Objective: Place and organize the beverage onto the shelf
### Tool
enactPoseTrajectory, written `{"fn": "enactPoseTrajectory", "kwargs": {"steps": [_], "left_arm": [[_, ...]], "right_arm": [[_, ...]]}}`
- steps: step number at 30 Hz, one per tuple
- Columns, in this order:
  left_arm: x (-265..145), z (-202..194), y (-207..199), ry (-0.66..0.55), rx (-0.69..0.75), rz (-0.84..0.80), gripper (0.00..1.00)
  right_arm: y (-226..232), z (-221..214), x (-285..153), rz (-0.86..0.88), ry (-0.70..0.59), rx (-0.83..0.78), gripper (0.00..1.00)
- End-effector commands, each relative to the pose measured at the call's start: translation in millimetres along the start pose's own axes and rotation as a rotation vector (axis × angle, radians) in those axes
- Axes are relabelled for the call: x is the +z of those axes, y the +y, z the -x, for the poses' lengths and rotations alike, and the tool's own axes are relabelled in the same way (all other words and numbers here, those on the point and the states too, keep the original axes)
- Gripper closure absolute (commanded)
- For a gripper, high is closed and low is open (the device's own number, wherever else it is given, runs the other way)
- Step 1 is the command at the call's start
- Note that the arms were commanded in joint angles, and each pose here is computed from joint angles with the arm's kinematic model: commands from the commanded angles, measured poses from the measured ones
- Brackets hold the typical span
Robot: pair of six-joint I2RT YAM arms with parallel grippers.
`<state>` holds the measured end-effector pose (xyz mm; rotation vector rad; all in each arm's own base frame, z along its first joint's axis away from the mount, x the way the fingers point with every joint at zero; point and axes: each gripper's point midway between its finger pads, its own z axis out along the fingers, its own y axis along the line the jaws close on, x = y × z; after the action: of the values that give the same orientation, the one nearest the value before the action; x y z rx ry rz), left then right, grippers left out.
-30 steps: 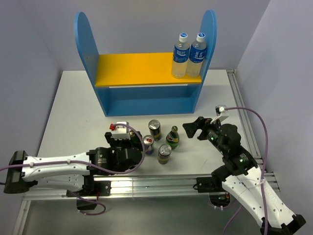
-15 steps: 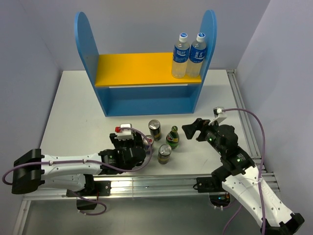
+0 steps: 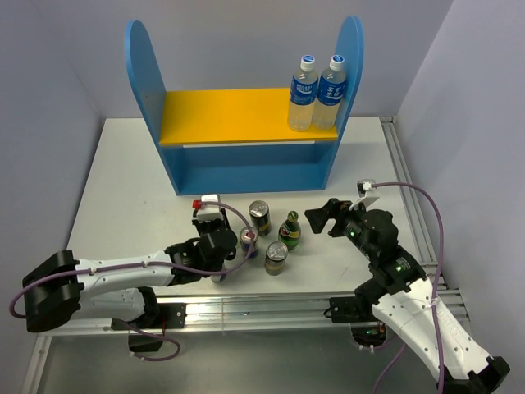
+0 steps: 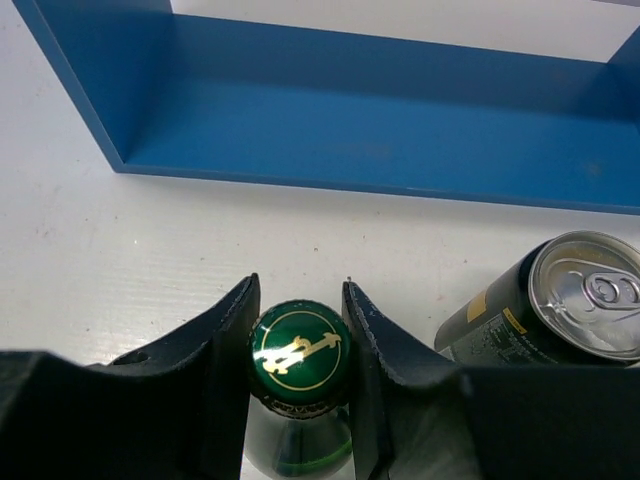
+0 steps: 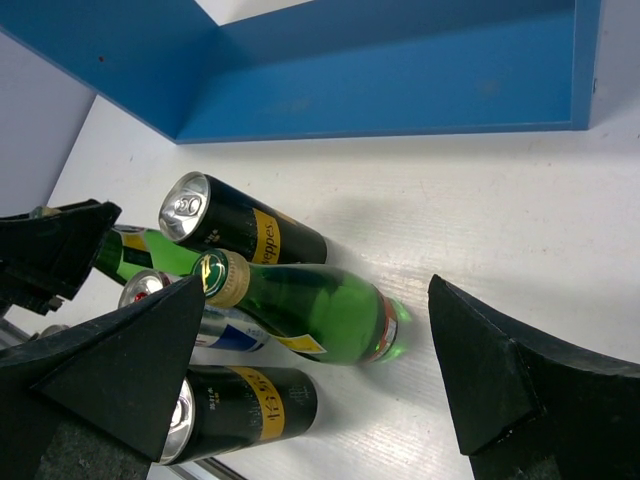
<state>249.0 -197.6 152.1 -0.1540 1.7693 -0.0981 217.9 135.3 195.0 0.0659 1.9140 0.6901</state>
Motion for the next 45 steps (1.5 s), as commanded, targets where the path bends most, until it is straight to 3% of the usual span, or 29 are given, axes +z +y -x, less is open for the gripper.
{"fn": "enactPoseTrajectory", "kwargs": {"steps": [1,9,31,39,45], "left_arm": [[3.6,13.6,-16.6,-0.013,-0.029,-0.026,1.0],[-0.6,53.3,-24.1,-0.03,0.017,-0.017,1.0],[20.5,358.2,-21.7,-0.3,0.021,-0.008,1.0],[39.3,409.6,-5.5,-0.34,0.037,0.049,1.0],[76.7,420.1,8.5,-0.334,0.053,0.08,1.0]], "right_arm": [[1.6,4.8,3.4,0.01,-0.03,-0.014,0.0],[0.8,4.2,2.1,0.006,-0.023,-0.025,0.0],[-3.0,4.2,-0.9,-0.004,-0.045,-0.017,0.0],[-1.8,2.5,-1.7,0.005,-0.04,-0.016,0.0],[-1.4,2.0,-2.4,0.01,-0.042,-0.014,0.0]]}}
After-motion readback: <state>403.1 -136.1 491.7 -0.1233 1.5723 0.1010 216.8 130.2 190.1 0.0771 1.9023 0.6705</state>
